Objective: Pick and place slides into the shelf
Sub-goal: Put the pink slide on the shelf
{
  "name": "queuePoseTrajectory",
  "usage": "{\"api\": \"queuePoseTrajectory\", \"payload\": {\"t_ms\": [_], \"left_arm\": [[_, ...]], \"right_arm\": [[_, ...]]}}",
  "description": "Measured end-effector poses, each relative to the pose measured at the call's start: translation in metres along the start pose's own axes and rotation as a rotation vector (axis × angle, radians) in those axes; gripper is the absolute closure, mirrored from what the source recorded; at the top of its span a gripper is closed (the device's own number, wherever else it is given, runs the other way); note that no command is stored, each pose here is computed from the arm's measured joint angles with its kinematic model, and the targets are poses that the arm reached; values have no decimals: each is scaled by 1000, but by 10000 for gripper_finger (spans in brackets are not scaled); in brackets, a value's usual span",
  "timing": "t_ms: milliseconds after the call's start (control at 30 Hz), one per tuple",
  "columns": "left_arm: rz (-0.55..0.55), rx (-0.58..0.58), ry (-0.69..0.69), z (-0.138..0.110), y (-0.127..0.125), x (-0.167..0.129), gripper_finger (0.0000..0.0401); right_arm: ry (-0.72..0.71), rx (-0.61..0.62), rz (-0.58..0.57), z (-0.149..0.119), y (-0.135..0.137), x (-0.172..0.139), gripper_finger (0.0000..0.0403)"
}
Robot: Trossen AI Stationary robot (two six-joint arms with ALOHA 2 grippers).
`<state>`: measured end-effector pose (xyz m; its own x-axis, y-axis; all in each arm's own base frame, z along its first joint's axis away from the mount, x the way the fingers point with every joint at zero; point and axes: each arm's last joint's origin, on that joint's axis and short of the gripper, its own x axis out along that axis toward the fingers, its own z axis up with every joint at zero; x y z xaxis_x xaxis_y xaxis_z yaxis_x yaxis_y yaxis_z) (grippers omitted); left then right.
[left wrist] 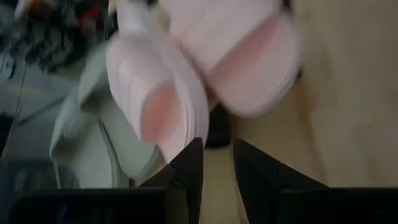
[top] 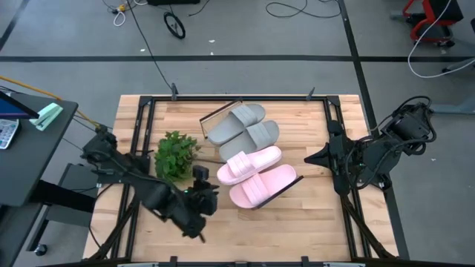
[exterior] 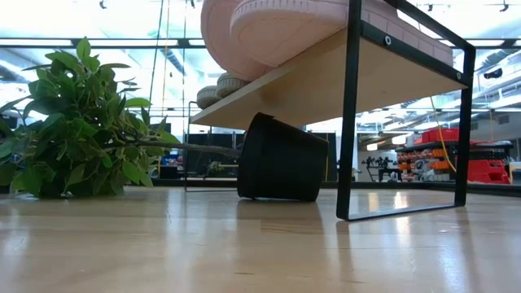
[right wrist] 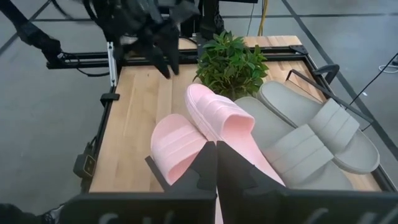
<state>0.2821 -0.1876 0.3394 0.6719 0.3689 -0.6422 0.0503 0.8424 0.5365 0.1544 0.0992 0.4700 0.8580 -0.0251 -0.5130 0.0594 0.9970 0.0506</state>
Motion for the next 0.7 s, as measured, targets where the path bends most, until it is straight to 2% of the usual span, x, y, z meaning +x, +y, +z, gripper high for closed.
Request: {"api": "queuePoseTrajectory", "payload": {"t_ms": [100, 133, 167, 267, 400, 467, 633, 700], "left_arm": [[17, -62, 49, -2, -2, 10, 297], [23, -128, 61, -3, -1, 12, 294], [32, -241, 73, -4, 1, 14, 291], [75, -712, 119, -8, 11, 22, 284], [95, -1393, 172, -11, 16, 21, 284], [72, -1616, 164, -9, 9, 16, 289], [11, -1801, 149, -9, -12, -3, 302], [12, -1903, 74, -11, -22, -14, 306]], "right_arm": [[0, 7, 1, 0, 0, 0, 400], [0, 6, 1, 0, 0, 0, 400], [0, 7, 0, 0, 0, 0, 400], [0, 17, 1, 0, 0, 0, 400], [0, 30, 0, 0, 0, 0, 400], [0, 29, 0, 0, 0, 0, 400], [0, 21, 0, 0, 0, 0, 400], [0, 20, 0, 0, 0, 0, 400]]}}
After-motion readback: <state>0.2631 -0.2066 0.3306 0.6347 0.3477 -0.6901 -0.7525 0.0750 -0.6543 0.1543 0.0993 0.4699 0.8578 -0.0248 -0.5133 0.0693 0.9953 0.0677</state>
